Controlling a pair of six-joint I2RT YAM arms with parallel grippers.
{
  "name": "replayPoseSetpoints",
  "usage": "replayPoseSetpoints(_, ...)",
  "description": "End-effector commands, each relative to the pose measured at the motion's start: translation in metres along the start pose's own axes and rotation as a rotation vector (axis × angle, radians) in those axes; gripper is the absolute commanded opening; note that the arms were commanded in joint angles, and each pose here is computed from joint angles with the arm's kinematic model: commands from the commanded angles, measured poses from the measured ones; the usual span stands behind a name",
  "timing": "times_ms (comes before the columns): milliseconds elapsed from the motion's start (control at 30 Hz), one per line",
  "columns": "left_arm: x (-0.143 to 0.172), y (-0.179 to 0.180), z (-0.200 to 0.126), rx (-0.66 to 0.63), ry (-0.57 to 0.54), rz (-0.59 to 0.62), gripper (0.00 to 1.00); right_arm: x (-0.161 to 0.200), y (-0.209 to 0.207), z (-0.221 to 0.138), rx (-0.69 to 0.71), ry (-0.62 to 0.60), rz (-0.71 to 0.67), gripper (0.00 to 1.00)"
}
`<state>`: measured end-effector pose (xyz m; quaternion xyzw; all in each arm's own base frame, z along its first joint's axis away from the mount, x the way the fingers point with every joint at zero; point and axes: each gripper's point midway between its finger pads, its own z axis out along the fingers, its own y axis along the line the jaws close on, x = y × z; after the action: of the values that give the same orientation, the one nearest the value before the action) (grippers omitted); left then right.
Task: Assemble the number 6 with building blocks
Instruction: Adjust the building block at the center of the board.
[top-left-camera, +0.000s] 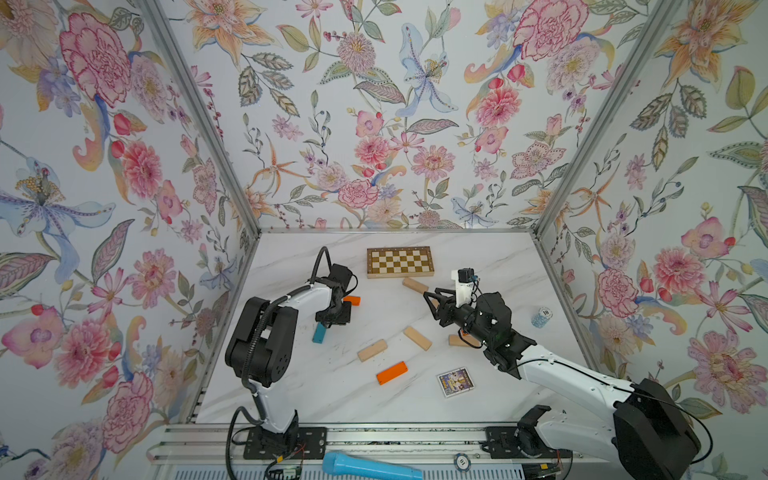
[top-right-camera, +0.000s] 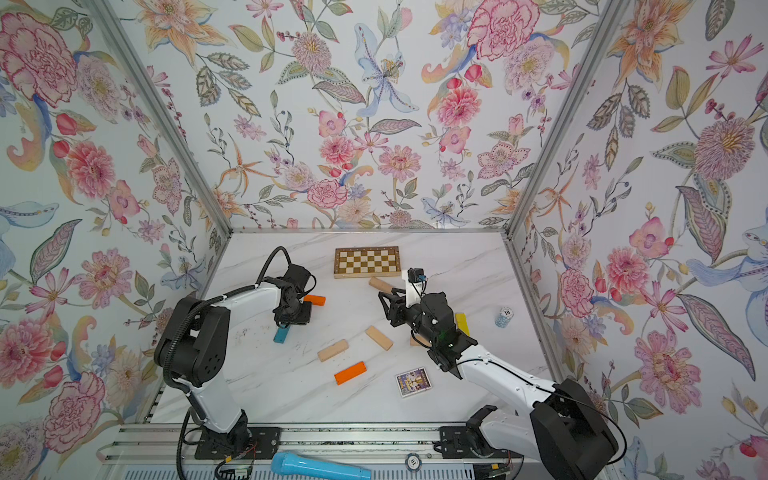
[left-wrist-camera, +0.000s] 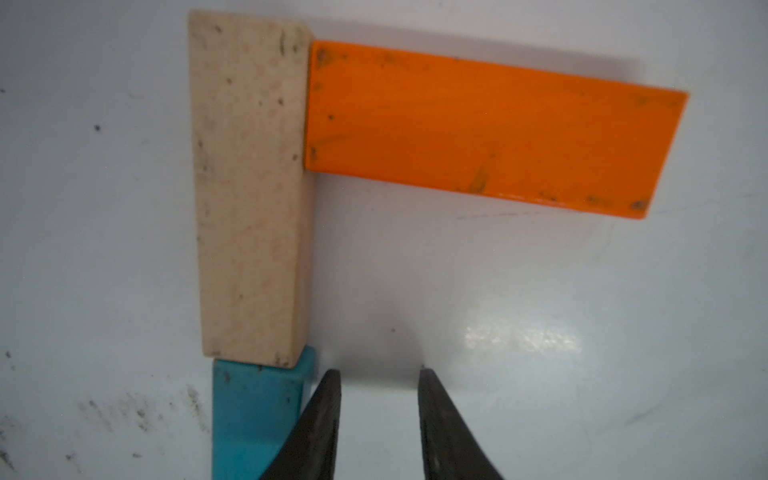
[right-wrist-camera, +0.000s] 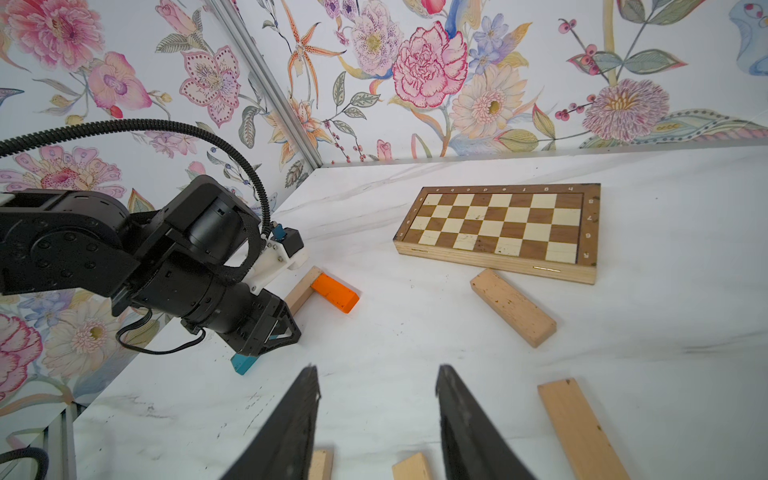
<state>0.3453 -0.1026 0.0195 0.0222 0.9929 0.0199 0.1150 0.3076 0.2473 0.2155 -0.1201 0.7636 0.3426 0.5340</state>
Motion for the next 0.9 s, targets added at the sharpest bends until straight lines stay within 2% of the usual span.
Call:
replayPoseSetpoints(0,-0.0012,0.0027,-0.0014,-0.028,0.011,0.02,0.35,0.0061,-0.0036,-0.0001,0.022,0.014,-0.006,0.48)
replayPoseSetpoints(867,-0.0001,0.0065,0.0024,-0.042,0.025,0.029,0.36,0.0067,-0.0011,-0.0017,0.027,0.017,-0.018,0.48)
